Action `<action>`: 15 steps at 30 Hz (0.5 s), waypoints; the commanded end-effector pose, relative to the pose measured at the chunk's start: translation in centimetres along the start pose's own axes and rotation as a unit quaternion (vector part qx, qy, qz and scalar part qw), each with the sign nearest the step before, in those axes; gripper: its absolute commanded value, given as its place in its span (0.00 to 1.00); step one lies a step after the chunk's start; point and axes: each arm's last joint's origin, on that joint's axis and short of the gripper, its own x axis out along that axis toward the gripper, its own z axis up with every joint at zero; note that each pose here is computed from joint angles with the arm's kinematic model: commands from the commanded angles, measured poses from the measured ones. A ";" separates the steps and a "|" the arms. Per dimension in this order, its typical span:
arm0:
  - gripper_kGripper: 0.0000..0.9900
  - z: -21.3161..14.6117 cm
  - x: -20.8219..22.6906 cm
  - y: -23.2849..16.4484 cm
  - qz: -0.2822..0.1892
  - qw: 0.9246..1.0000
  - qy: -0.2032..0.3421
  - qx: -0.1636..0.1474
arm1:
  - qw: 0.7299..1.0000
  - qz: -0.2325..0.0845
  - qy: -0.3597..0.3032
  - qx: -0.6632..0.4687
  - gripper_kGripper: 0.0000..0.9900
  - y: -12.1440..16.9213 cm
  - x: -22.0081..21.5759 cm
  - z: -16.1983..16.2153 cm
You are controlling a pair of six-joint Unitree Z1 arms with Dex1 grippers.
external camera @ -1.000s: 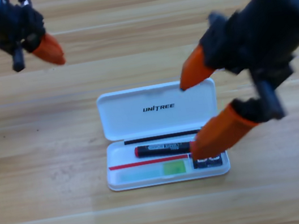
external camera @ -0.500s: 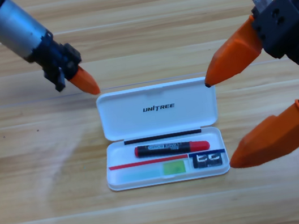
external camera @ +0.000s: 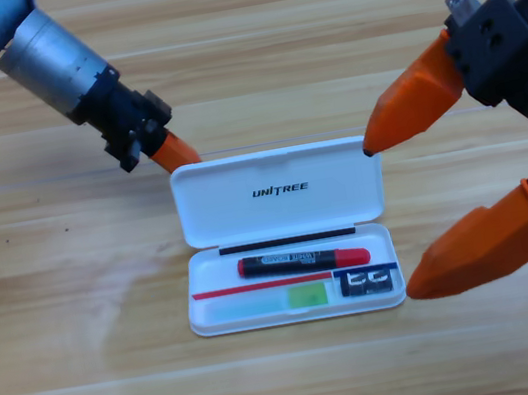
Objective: Clean up eraser and pencils
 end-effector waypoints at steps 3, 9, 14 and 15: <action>0.00 3.1 1.9 -3.0 -0.027 0.999 0.007 0.014 | 1.000 -0.001 -0.012 0.003 1.00 0.4 -0.7 -0.5; 0.00 4.3 2.4 -4.5 -0.031 0.999 0.016 0.022 | 1.000 -0.001 -0.011 0.003 1.00 0.4 -0.6 -0.5; 0.00 4.6 3.2 -5.6 -0.032 0.998 0.037 0.029 | 1.000 0.000 -0.008 0.005 1.00 0.3 -0.5 -0.5; 0.00 4.7 3.4 -5.9 -0.032 0.998 0.041 0.031 | 1.000 0.001 -0.008 0.005 1.00 0.3 -0.4 -0.5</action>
